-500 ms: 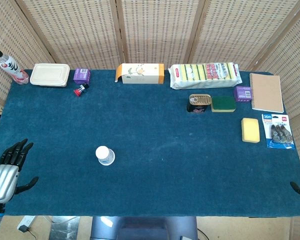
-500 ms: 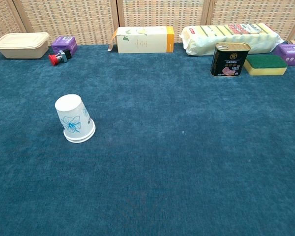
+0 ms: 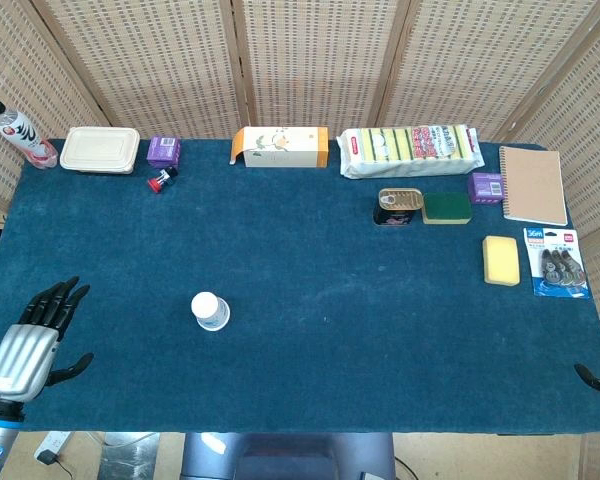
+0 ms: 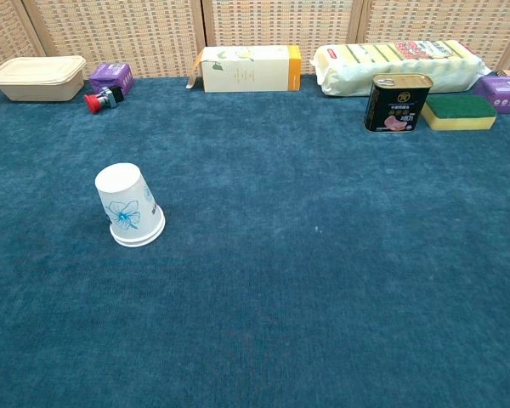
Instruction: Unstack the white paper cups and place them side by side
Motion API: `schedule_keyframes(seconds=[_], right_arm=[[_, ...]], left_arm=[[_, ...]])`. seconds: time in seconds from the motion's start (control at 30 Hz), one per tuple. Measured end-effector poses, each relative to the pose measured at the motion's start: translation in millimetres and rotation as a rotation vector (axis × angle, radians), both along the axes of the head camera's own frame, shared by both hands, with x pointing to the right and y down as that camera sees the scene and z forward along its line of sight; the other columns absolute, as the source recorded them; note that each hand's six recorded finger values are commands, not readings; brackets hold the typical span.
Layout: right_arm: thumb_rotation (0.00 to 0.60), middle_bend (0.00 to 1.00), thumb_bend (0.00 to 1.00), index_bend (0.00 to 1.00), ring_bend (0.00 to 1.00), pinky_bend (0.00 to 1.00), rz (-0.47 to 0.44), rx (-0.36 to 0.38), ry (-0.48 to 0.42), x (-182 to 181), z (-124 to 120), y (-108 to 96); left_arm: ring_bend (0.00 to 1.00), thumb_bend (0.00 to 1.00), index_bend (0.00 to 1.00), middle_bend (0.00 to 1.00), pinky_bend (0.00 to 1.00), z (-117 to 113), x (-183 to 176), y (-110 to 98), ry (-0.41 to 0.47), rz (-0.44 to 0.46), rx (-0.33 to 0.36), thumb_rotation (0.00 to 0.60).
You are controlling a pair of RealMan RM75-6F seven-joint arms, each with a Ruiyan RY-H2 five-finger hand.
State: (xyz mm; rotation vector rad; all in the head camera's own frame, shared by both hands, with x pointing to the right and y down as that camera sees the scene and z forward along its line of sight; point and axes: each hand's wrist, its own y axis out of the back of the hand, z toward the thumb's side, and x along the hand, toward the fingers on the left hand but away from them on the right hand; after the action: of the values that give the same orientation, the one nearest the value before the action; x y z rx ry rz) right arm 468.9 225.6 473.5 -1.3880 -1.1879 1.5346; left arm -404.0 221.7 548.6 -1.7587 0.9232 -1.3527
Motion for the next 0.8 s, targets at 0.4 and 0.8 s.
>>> schedule_keyframes(seconds=[0.4,0.8], right_arm=[[0.600,0.00,0.00,0.09,0.00,0.00,-0.005,0.002,-0.029,-1.3,1.9,-0.9],[0.600,0.00,0.00,0.09,0.00,0.00,0.004,0.005,-0.053,1.9,0.2,-2.4]], left_arm=[[0.00,0.18,0.00,0.00,0.08,35.4,63.3,-60.4,-0.106,0.163,-0.157,0.600],[0.00,0.18,0.11,0.00,0.08,64.2,131.9,-79.8,-0.057,0.225,-0.265,0.600]])
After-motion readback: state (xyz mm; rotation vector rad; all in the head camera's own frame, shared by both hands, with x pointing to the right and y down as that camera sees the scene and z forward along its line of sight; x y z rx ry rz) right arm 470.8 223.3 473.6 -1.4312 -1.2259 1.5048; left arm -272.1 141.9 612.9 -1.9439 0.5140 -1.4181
